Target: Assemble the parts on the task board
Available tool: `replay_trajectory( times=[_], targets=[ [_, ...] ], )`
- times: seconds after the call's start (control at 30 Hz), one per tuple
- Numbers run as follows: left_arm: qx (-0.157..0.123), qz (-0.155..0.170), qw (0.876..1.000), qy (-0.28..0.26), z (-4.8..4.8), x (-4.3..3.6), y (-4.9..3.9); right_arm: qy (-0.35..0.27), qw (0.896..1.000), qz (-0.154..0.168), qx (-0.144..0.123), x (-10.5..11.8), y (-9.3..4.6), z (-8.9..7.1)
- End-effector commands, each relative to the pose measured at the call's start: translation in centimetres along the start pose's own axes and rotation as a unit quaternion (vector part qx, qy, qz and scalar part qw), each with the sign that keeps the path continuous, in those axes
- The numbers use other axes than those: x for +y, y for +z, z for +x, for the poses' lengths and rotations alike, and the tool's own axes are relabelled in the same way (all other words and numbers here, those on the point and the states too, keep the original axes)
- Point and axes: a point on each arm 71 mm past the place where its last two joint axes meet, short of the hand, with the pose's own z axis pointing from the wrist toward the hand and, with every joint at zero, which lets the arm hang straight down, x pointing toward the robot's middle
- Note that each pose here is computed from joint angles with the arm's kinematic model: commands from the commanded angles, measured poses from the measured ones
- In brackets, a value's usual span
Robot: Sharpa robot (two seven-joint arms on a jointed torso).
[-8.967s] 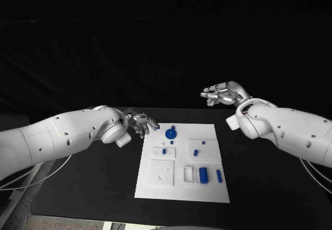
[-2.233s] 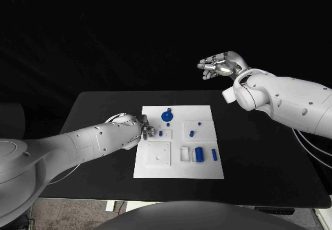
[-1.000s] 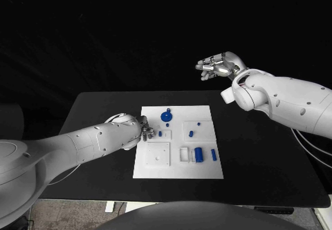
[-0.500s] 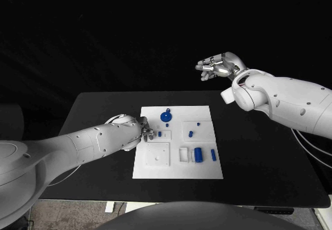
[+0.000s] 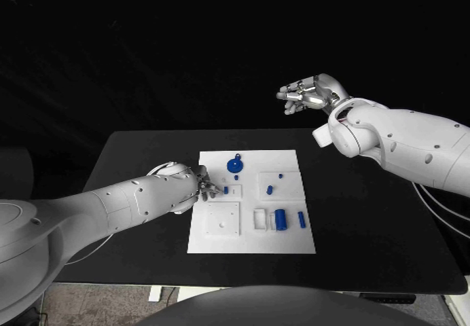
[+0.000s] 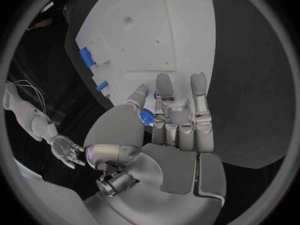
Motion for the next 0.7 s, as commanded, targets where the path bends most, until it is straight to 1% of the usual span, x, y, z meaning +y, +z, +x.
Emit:
replay_trajectory(
  times=[0.03,0.13,0.47,0.7],
  targets=[
    [0.006,0.001,1.0,-0.001,0.06,-0.01,-0.03,-0.002,1.0,-0.004,0.007,0.1,0.0,0.1],
    [0.008,0.0,1.0,0.0,0.01,0.11,-0.06,-0.002,1.0,-0.003,0.007,0.1,0.0,0.1],
    [0.006,-0.002,1.0,-0.001,-0.57,0.77,-0.39,-0.003,1.0,-0.003,0.005,0.0,0.0,-0.1],
    [0.0,0.003,1.0,-0.01,-1.44,1.19,-0.93,-0.003,1.0,-0.002,0.004,-0.1,-0.1,-0.2]
  ],
)
